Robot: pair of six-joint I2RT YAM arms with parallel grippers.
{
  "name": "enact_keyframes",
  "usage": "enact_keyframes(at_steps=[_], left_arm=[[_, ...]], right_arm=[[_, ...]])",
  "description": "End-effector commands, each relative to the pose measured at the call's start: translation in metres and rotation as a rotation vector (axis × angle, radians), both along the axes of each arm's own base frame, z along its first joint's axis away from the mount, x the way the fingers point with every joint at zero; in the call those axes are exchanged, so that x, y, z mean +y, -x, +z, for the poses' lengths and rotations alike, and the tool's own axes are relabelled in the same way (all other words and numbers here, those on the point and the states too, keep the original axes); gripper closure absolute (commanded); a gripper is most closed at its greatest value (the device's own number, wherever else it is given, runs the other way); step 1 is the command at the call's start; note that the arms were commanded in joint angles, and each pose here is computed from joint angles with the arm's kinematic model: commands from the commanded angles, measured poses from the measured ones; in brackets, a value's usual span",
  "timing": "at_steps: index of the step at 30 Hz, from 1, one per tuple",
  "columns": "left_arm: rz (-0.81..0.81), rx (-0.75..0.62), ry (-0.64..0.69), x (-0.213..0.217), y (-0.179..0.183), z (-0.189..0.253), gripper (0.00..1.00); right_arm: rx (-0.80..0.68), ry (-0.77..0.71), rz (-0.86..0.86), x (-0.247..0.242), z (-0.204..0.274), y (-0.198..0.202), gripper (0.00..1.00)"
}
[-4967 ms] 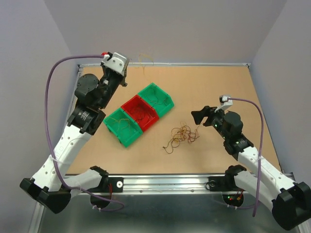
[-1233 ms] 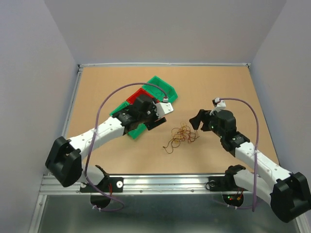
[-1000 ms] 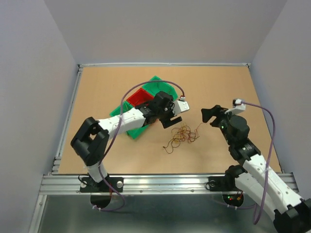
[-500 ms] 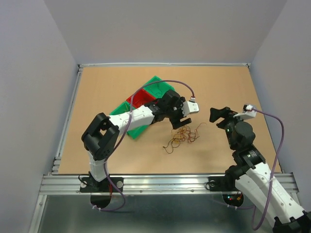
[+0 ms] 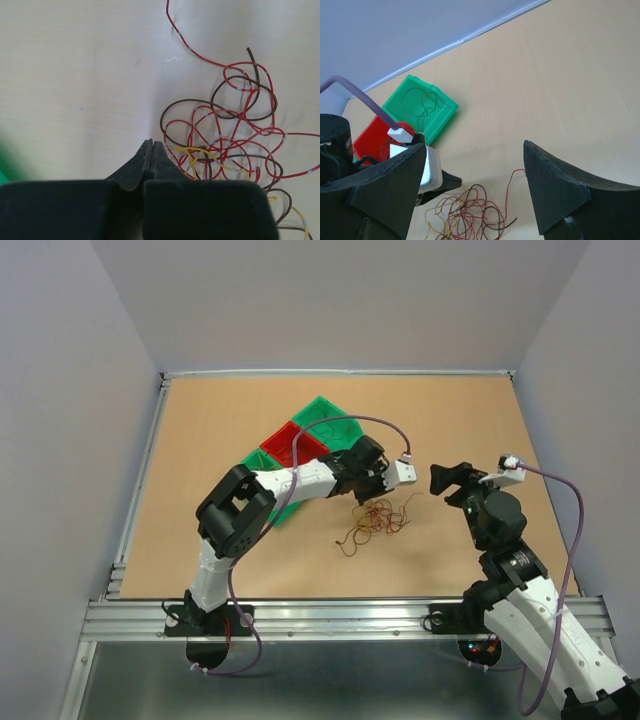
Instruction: Untangle the cables
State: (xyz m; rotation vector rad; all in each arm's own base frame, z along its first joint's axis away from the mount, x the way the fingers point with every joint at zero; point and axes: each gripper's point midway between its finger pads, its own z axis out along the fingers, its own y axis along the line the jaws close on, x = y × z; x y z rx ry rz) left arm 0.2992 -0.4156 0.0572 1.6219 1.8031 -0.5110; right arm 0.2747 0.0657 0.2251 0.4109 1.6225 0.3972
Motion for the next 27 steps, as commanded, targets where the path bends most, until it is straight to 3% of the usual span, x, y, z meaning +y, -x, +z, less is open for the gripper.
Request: enact_keyframes(at_steps=[1,4,8,17,25,27], left_arm=[[0.001,-0.104,0.101,0.009,0.004,0.062,1.00],[-0.017,-0.118,0.223,0.026,0.017,0.092,1.00],[-0.045,-0.152,0.388,0.039,0.026,0.134,1.00],[-0.082,-0.204,0.607,0.068,0.047,0.206,1.00],[-0.105,-0.275,0.752,0.089,0.069,0.268,1.00],[-0.151,-0.268,0.794,0.087,0.079,0.287,1.00]], right_arm=[[-0.057,0.055,0.139,0.020,0.010,0.005,0.17],[-0.224,0.089,0.505,0.077,0.031,0.031,0.17],[-0.335,0.090,0.692,0.104,0.037,0.049,0.17],[-0.233,0.149,1.023,0.155,-0.007,0.046,0.13],[-0.299,0.147,1.247,0.191,-0.019,0.045,0.13],[-0.297,0.156,1.231,0.199,-0.020,0.036,0.13]])
